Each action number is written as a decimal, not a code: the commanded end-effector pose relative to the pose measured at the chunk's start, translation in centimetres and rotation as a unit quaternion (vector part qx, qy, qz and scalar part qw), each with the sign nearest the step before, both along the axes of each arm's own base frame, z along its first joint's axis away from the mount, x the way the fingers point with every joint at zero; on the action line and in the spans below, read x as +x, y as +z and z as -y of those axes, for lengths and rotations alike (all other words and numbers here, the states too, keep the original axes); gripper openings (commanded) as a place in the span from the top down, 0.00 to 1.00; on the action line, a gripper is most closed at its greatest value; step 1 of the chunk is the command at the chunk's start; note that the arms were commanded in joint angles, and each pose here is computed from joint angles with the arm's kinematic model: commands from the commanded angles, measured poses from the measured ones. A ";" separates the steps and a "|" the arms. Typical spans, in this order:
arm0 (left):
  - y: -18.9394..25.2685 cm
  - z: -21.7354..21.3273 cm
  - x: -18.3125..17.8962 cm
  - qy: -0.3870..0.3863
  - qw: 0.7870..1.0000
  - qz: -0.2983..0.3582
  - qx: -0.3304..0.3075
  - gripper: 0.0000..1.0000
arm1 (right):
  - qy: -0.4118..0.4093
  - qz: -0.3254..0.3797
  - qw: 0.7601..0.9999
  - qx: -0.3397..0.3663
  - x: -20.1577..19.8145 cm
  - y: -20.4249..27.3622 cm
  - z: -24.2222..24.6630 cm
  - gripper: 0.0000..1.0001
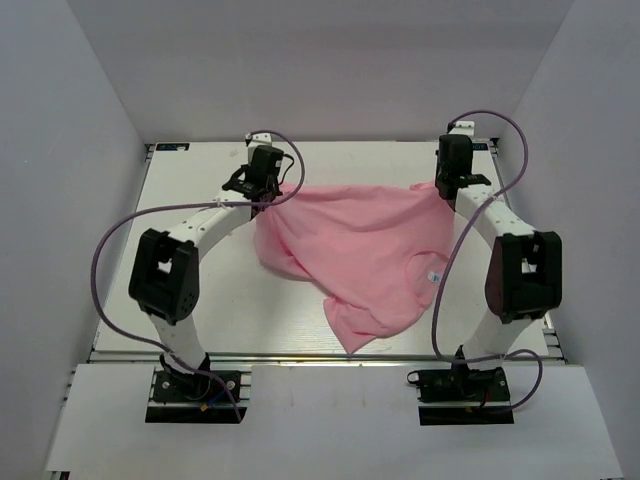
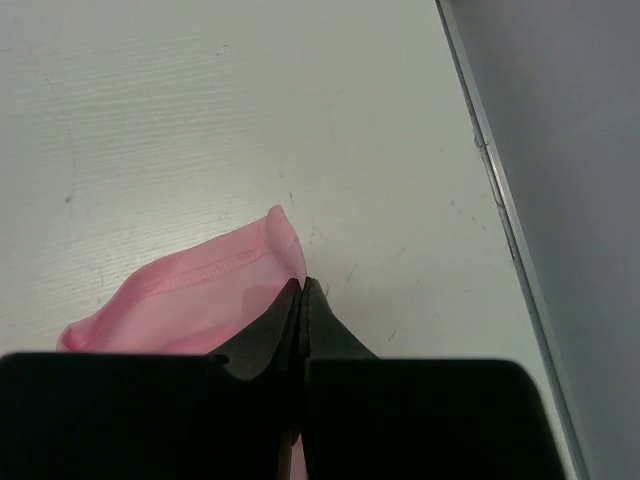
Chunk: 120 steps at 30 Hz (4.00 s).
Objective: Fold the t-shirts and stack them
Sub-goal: Flatten out the tshirt
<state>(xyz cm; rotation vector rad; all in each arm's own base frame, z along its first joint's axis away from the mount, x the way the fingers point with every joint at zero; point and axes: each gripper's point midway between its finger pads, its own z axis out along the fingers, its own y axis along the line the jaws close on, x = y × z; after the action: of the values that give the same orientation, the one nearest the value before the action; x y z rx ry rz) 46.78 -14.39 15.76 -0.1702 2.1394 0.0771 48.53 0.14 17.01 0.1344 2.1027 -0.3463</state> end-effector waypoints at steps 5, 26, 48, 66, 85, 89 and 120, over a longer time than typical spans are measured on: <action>1.1 1.0 6.0 -0.022 0.999 0.033 -0.025 0.98 | -0.036 0.026 0.999 -0.003 4.5 0.6 1.5 0.96; 6.6 -2.0 1.4 -0.039 0.998 0.021 -0.051 0.00 | 0.067 -0.094 0.989 0.089 -1.4 1.7 -2.8 0.10; 0.1 -6.4 -15.0 0.033 0.989 -0.104 -0.102 0.00 | 0.593 -0.250 0.723 0.251 -30.1 0.4 -30.3 0.10; -0.8 -5.9 -15.0 0.026 0.987 -0.120 -0.105 0.00 | 0.472 -0.299 0.827 0.062 -33.5 -11.6 -29.9 0.10; -0.8 -5.9 -14.8 0.026 0.987 -0.121 -0.105 0.00 | 0.368 -0.323 0.872 0.005 -35.0 -15.8 -26.5 0.90; -1.3 -5.6 -14.5 0.023 0.986 -0.127 -0.107 0.00 | 0.364 -0.307 0.879 0.026 -34.9 -14.9 -26.4 1.00; -7.5 -6.5 -7.1 0.096 0.975 -0.150 -0.130 0.16 | 0.269 -0.168 0.941 0.119 -27.4 -7.3 -22.1 1.00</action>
<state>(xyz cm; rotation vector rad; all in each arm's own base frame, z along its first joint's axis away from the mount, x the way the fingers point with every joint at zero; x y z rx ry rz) 38.54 -7.66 7.68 -0.5165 2.4501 -0.0275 20.76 22.25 8.63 -0.3918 2.4268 0.2095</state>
